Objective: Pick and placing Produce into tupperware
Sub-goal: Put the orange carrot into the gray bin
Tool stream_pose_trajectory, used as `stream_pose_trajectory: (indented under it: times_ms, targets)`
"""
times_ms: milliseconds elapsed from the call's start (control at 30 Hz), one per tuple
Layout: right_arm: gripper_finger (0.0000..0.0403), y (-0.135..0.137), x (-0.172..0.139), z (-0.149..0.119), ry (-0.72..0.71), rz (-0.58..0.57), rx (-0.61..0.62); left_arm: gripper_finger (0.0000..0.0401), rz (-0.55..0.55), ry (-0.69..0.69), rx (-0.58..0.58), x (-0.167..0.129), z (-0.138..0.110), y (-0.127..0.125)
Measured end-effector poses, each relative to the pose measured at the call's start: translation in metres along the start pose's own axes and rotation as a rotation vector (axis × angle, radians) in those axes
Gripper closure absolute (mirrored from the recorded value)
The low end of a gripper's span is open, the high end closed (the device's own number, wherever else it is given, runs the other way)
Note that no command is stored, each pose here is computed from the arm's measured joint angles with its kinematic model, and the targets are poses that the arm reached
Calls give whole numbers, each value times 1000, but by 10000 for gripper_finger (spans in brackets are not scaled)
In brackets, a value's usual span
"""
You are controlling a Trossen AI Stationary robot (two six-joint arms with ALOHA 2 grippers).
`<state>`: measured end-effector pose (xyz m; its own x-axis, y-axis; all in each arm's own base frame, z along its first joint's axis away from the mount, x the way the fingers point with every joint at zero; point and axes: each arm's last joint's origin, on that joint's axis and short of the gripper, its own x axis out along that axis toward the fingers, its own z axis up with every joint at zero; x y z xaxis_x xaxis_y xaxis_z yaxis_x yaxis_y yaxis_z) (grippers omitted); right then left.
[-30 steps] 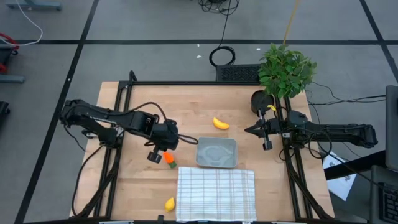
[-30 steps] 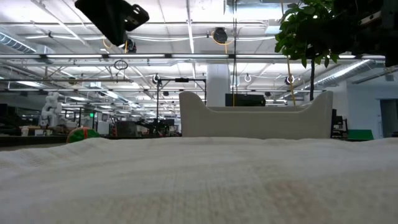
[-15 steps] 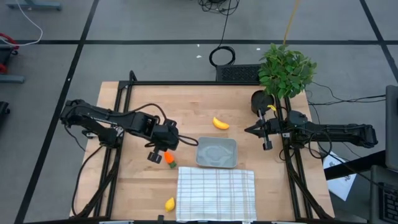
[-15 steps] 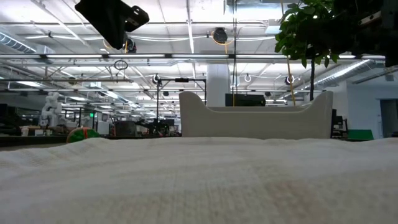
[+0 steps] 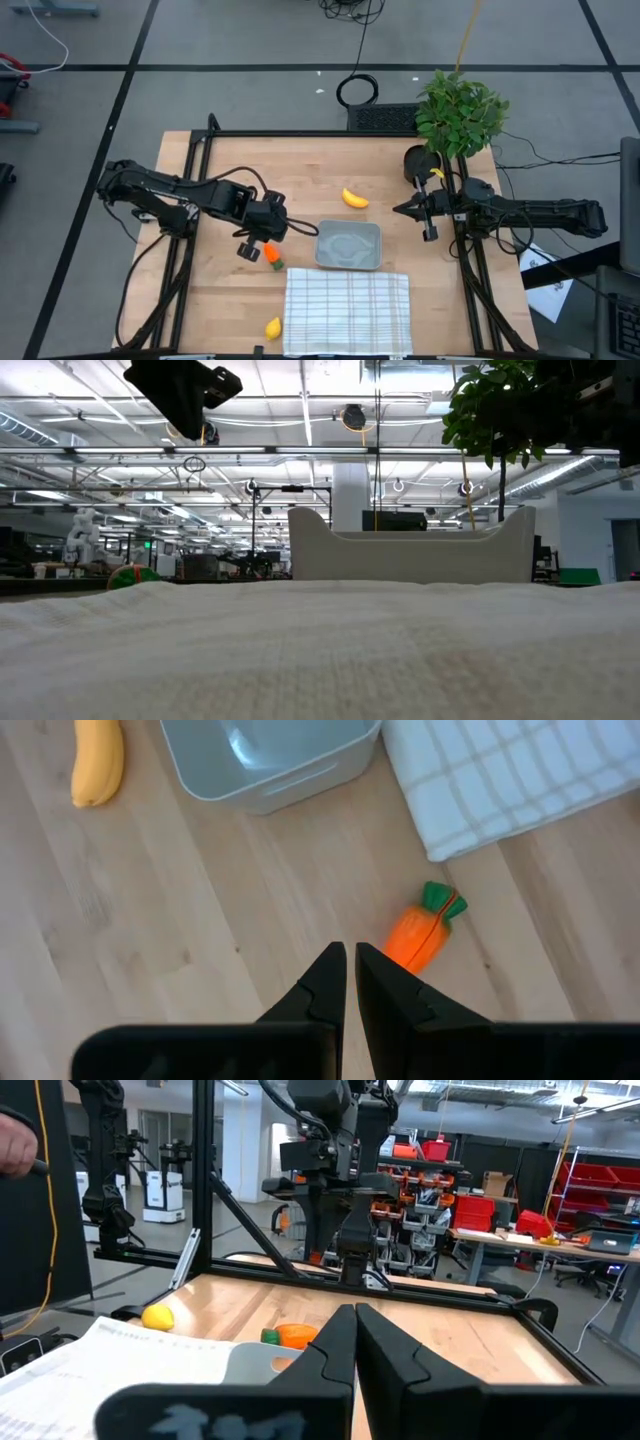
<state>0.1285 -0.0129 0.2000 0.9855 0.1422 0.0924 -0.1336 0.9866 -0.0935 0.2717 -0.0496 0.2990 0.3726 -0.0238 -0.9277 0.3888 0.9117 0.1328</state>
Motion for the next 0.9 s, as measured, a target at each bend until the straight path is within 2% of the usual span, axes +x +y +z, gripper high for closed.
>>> stream_pose_trajectory:
  times_ms: [267, 367, 500, 900]
  targets:
    - [403, 0, 0, 0, 1, 0, 0, 368, -8, -37, -54, 0, 3, 1]
    - [403, 0, 0, 0, 1, 0, 0, 352, -37, -73, -74, 0, 6, 0]
    - [403, 0, 0, 0, 1, 0, 0, 310, -84, -101, -118, 0, 8, 0]
    - [403, 0, 0, 0, 1, 0, 0, 163, -83, -124, -120, -1, 10, 0]
